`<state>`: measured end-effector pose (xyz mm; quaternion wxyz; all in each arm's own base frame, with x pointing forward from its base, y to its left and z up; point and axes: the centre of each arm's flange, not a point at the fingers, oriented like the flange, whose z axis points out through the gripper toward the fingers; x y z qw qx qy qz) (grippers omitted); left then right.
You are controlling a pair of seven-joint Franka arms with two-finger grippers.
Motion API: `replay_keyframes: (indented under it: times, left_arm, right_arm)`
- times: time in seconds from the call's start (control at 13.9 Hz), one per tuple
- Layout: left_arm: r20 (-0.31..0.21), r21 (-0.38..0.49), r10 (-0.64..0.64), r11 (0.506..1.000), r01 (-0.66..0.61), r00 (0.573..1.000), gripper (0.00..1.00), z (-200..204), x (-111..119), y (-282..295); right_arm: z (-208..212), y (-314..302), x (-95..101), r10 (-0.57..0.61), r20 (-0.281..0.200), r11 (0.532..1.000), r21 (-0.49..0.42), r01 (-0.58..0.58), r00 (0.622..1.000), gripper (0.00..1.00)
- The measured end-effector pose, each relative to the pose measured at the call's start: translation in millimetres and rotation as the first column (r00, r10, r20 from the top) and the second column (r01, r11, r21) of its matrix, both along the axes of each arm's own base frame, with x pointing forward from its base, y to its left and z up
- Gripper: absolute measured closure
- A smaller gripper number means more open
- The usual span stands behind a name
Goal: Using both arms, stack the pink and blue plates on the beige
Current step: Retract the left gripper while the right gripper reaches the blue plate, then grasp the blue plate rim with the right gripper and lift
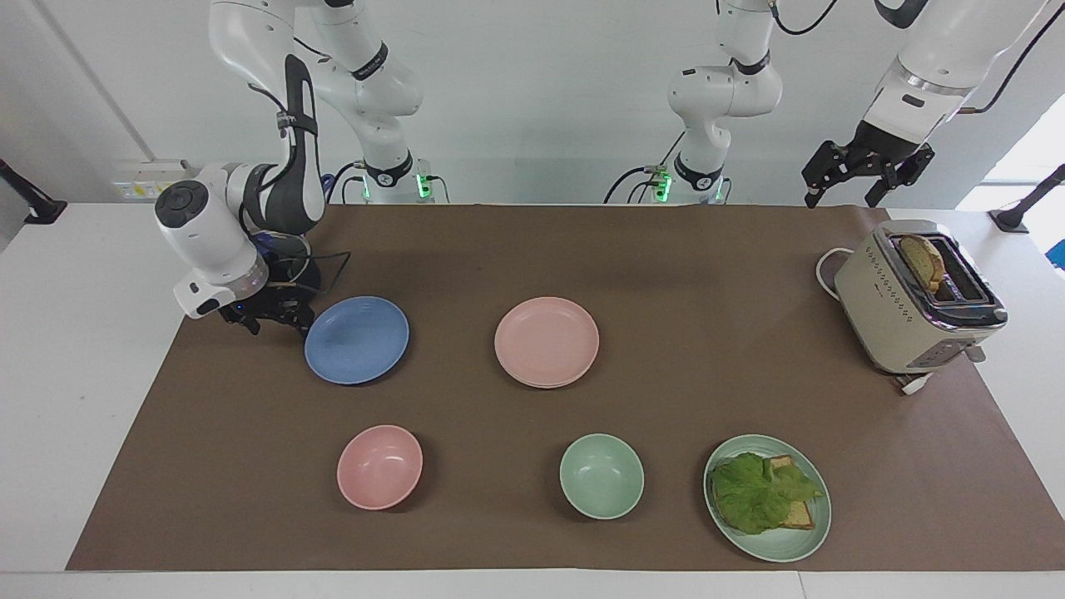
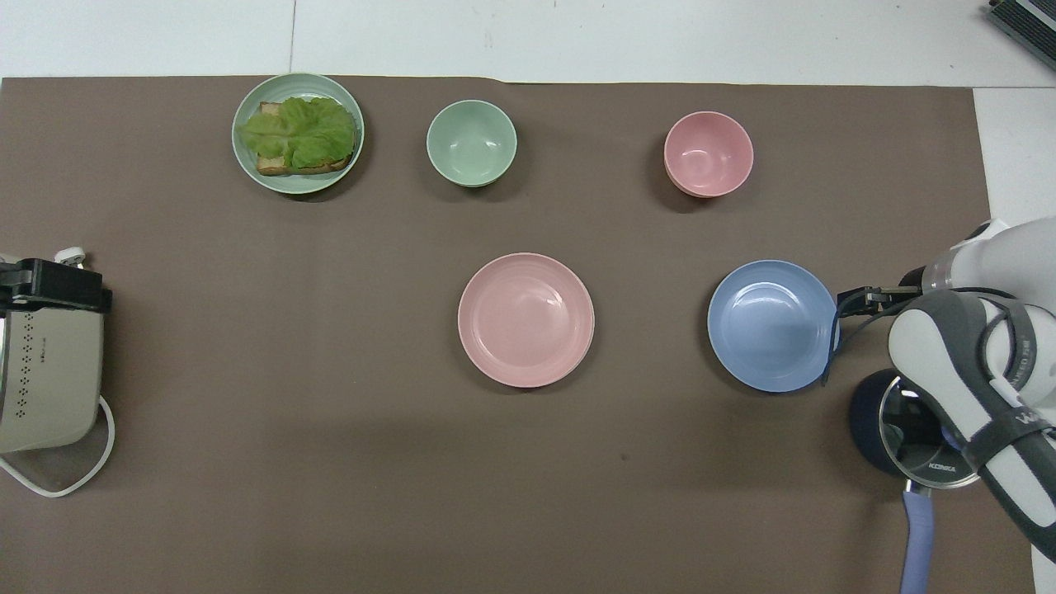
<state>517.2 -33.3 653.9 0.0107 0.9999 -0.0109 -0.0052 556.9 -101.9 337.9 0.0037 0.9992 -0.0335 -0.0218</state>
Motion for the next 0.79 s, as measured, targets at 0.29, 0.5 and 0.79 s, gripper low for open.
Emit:
replay_keyframes:
  times: [0.29,0.5,0.79]
  left_arm:
    - [-0.002,0.000,0.002,1.000,-0.002,1.000,0.00,0,0,1]
    - [-0.003,0.000,0.002,1.000,-0.002,1.000,0.00,0,0,1]
    - [-0.003,0.000,0.003,1.000,-0.003,1.000,0.00,0,0,1]
  right_arm:
    - [-16,3,-4.2,0.050,-0.017,0.997,0.053,-0.049,0.999,0.20]
    - [-31,6,-1.4,0.070,0.004,0.993,0.097,-0.070,0.998,0.26]
    - [-36,8,-1.2,0.048,0.003,0.991,0.126,-0.048,0.999,0.55]
